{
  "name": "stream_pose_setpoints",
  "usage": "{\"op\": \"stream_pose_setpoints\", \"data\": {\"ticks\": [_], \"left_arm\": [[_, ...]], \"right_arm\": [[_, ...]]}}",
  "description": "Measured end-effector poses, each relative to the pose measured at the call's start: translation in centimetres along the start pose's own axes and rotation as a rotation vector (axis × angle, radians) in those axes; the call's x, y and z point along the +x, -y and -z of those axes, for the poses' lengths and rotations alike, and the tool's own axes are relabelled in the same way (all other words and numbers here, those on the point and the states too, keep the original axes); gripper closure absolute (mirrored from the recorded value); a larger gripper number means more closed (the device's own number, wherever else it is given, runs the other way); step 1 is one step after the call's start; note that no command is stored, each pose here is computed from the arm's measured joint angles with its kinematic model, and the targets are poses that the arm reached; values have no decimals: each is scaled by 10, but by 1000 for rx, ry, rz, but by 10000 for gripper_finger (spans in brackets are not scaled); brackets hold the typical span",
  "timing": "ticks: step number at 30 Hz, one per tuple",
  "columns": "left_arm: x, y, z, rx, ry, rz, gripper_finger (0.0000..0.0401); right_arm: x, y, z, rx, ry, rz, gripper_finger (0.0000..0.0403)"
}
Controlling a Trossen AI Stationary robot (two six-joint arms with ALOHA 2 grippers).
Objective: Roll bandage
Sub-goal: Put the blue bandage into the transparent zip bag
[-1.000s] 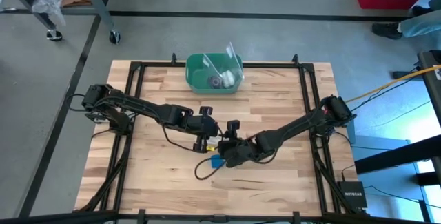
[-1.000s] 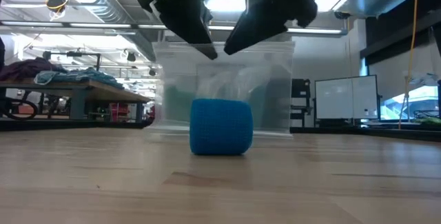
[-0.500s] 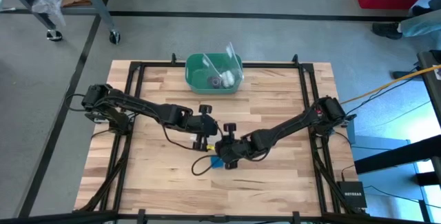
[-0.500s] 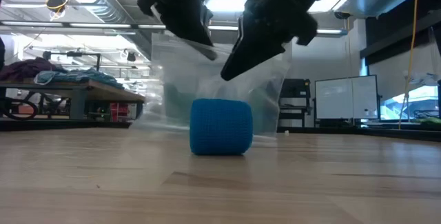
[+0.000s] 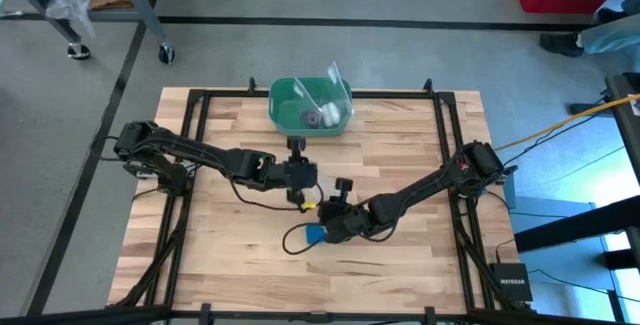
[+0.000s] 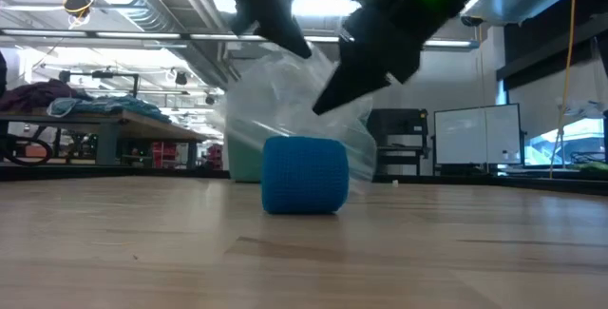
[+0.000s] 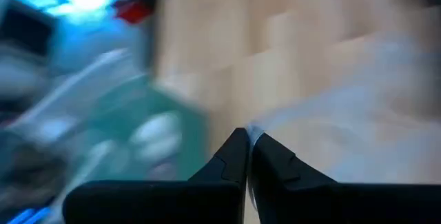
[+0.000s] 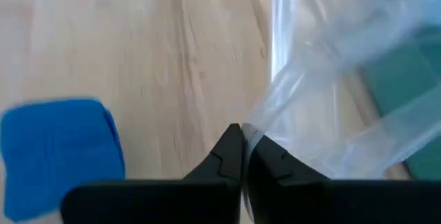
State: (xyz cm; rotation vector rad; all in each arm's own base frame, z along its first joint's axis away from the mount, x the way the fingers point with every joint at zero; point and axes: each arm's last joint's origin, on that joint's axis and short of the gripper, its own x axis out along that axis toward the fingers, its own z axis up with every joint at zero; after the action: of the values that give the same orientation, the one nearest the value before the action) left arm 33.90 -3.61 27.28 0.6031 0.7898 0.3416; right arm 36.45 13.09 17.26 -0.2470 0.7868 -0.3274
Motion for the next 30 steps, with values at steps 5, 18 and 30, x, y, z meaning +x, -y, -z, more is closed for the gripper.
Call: {"op": "stream_pose_setpoints", "data": {"ticks": [5,18,30], "left_arm": [[-6,13,5,-59,55,426,396],[26,15,34,-294,23,257,396],[49,21,29,-305,111,328,396]], "right_arm": [[10,7,16,81,11,100,399],[21,3,47,83,34,-21,399],[23,6,30,37,169,-17,401]]}}
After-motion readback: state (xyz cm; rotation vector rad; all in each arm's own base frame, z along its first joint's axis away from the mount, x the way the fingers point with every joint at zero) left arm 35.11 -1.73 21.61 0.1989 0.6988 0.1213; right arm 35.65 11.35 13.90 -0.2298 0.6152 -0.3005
